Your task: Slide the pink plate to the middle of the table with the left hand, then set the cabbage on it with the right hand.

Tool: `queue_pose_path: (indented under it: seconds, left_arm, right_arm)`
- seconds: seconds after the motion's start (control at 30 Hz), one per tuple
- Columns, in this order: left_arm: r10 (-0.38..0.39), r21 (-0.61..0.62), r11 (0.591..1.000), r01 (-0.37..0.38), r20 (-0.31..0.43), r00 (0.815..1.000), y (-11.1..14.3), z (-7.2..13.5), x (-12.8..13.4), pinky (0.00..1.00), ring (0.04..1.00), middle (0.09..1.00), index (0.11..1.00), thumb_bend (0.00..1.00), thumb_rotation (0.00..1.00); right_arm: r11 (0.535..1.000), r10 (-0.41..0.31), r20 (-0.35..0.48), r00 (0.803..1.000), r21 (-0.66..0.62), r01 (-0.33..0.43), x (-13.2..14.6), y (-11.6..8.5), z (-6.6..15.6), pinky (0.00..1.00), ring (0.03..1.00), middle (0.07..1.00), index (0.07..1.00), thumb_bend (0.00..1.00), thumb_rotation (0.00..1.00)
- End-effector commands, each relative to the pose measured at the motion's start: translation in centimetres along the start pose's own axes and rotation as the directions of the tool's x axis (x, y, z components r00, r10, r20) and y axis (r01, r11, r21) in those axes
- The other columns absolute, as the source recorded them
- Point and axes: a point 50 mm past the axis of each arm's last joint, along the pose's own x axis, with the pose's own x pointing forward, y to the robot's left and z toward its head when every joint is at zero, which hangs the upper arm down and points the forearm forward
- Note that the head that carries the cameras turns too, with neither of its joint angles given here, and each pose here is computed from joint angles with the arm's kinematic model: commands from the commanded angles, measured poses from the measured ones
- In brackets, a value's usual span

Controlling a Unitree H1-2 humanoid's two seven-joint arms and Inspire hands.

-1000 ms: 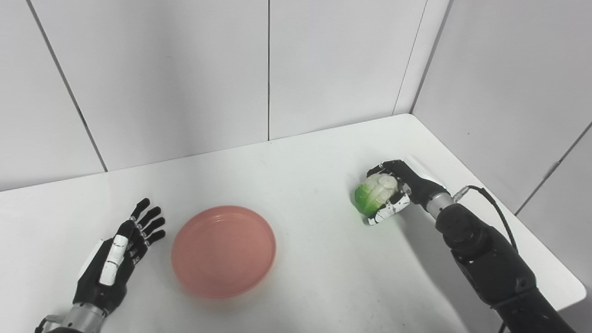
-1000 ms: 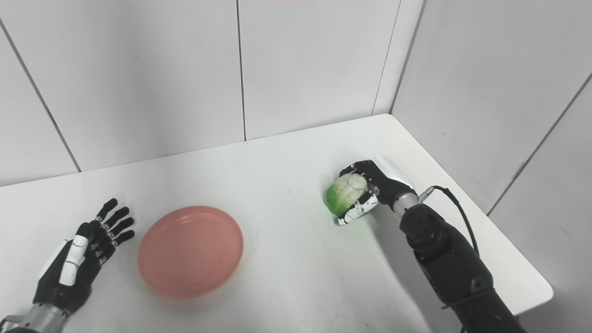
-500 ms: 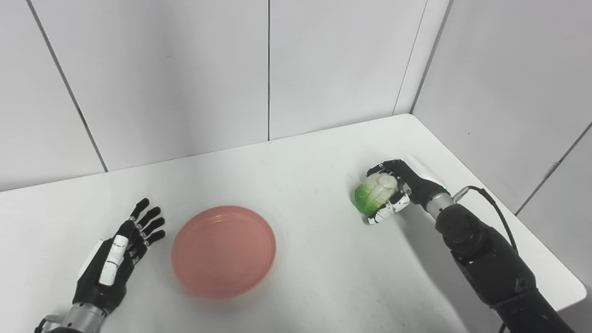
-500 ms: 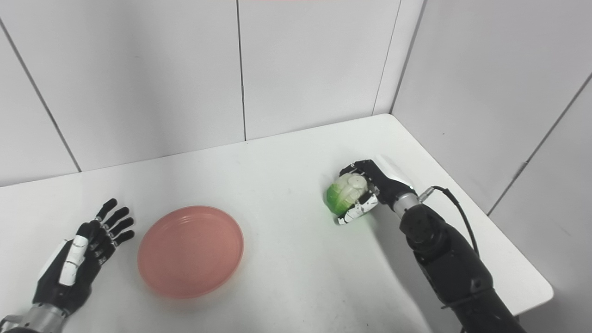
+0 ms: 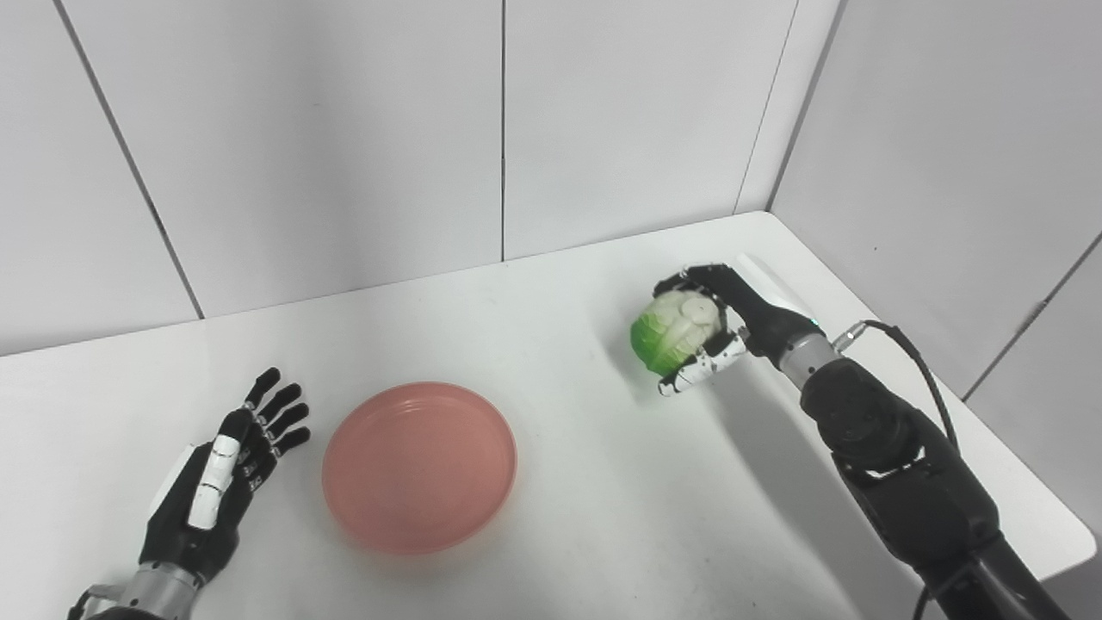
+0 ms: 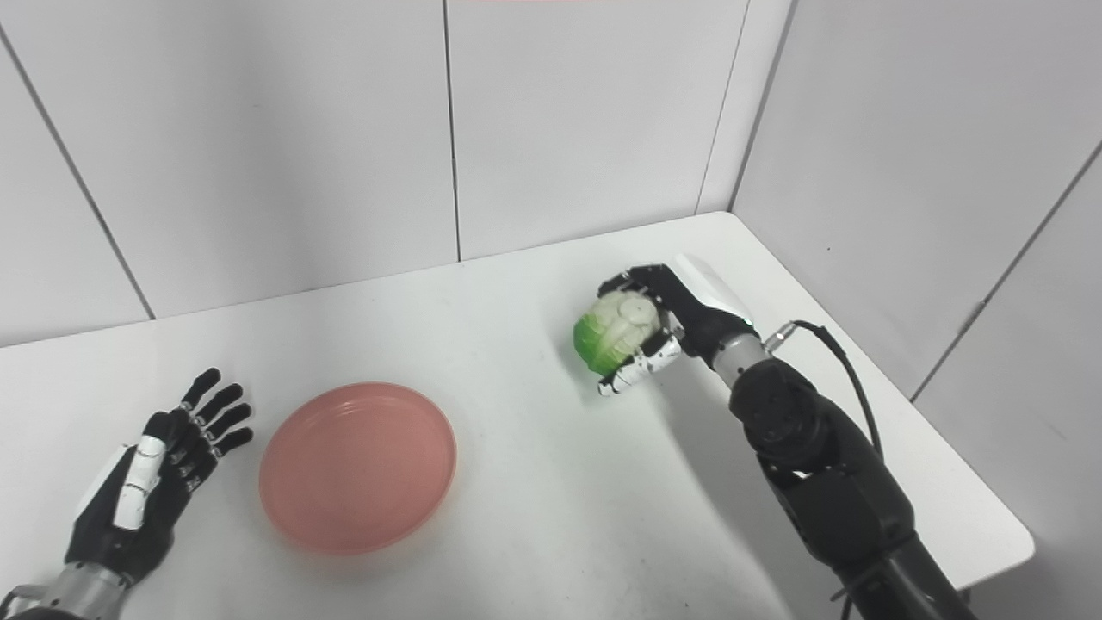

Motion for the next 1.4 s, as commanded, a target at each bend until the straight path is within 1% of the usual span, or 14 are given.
queue_pose_path:
  seconds: [0.0,0.07,0.2,0.27,0.33,0.37,0.43,0.53,0.73,0.83,0.97,1.13,1.2,1.37]
  left_arm:
    - [0.052,-0.002,0.999,-0.053,-0.157,0.986,0.1,-2.4,-1.5,0.92,0.924,0.94,0.95,0.82,0.93]
    - [0.054,-0.012,0.998,-0.056,-0.166,0.985,-0.5,-2.1,-1.3,0.94,0.928,0.945,0.955,0.81,0.94]
    - [0.059,-0.014,0.998,-0.062,-0.177,0.982,-1.5,-1.8,-0.8,0.96,0.934,0.95,0.962,0.78,0.96]
    - [0.063,-0.007,0.998,-0.065,-0.18,0.982,-2.0,-1.8,-0.6,0.97,0.937,0.952,0.962,0.78,0.97]
    - [0.065,-0.008,0.998,-0.067,-0.178,0.982,-2.5,-1.8,-0.5,0.98,0.941,0.954,0.963,0.78,0.97]
    - [0.065,-0.007,0.998,-0.067,-0.179,0.982,-2.7,-1.7,-0.4,0.97,0.939,0.952,0.961,0.77,0.98]
    - [0.069,0.001,0.998,-0.069,-0.179,0.981,-3.2,-1.6,-0.2,0.94,0.938,0.953,0.96,0.77,0.99]
    - [0.064,0.008,0.998,-0.063,-0.173,0.983,-3.8,-1.7,0.1,0.92,0.941,0.958,0.963,0.75,1.0]
    - [0.067,0.015,0.998,-0.066,-0.173,0.983,-5.1,-1.5,0.7,0.91,0.939,0.959,0.964,0.73,1.0]
    - [0.065,0.031,0.998,-0.06,-0.172,0.983,-5.5,-1.3,0.9,0.9,0.935,0.96,0.969,0.72,1.0]
    - [0.065,0.033,0.998,-0.06,-0.171,0.983,-6.0,-1.2,1.1,0.89,0.93,0.956,0.964,0.69,1.0]
    - [0.072,0.039,0.997,-0.066,-0.178,0.981,-6.3,-0.9,1.3,0.89,0.924,0.953,0.96,0.67,1.0]
    - [0.072,0.04,0.997,-0.066,-0.178,0.981,-6.4,-0.9,1.3,0.89,0.924,0.953,0.959,0.67,1.0]
    - [0.069,0.042,0.997,-0.062,-0.179,0.981,-6.5,-0.8,1.4,0.9,0.93,0.955,0.96,0.67,1.0]
  right_arm:
    - [0.999,-0.037,0.075,0.997,-0.012,0.038,0.7,-1.8,2.2,0.43,0.465,0.47,0.503,0.53,0.0]
    - [1.0,-0.023,0.102,0.995,-0.002,0.024,1.0,-1.8,3.1,0.43,0.463,0.465,0.51,0.53,0.0]
    - [1.0,-0.006,0.155,0.988,0.018,0.003,1.7,-0.9,4.7,0.43,0.461,0.468,0.508,0.53,0.0]
    - [1.0,0.017,0.187,0.982,0.022,-0.021,2.5,0.2,6.0,0.42,0.461,0.469,0.508,0.53,0.0]
    - [0.998,0.035,0.207,0.978,0.039,-0.045,3.0,1.0,6.8,0.42,0.46,0.469,0.507,0.53,0.0]
    - [0.997,0.047,0.215,0.975,0.05,-0.059,3.3,1.5,7.2,0.41,0.453,0.468,0.509,0.53,0.0]
    - [0.995,0.066,0.233,0.97,0.061,-0.082,3.8,2.3,7.9,0.44,0.456,0.468,0.51,0.53,0.0]
    - [0.991,0.096,0.269,0.958,0.066,-0.118,4.7,3.7,9.2,0.44,0.46,0.466,0.511,0.53,0.0]
    - [0.978,0.142,0.334,0.932,0.097,-0.184,5.8,6.4,11.8,0.42,0.458,0.472,0.504,0.53,0.0]
    - [0.97,0.166,0.367,0.915,0.109,-0.219,6.0,7.9,13.1,0.4,0.429,0.477,0.518,0.52,0.0]
    - [0.958,0.199,0.386,0.901,0.115,-0.261,6.3,9.5,13.4,0.4,0.41,0.488,0.528,0.51,0.0]
    - [0.953,0.226,0.385,0.895,0.103,-0.286,6.7,11.1,13.1,0.41,0.407,0.492,0.528,0.51,0.0]
    - [0.951,0.239,0.383,0.892,0.092,-0.295,6.8,11.5,13.0,0.41,0.41,0.49,0.527,0.52,0.0]
    - [0.944,0.267,0.4,0.877,0.075,-0.322,7.2,12.4,13.2,0.44,0.43,0.49,0.51,0.52,0.0]
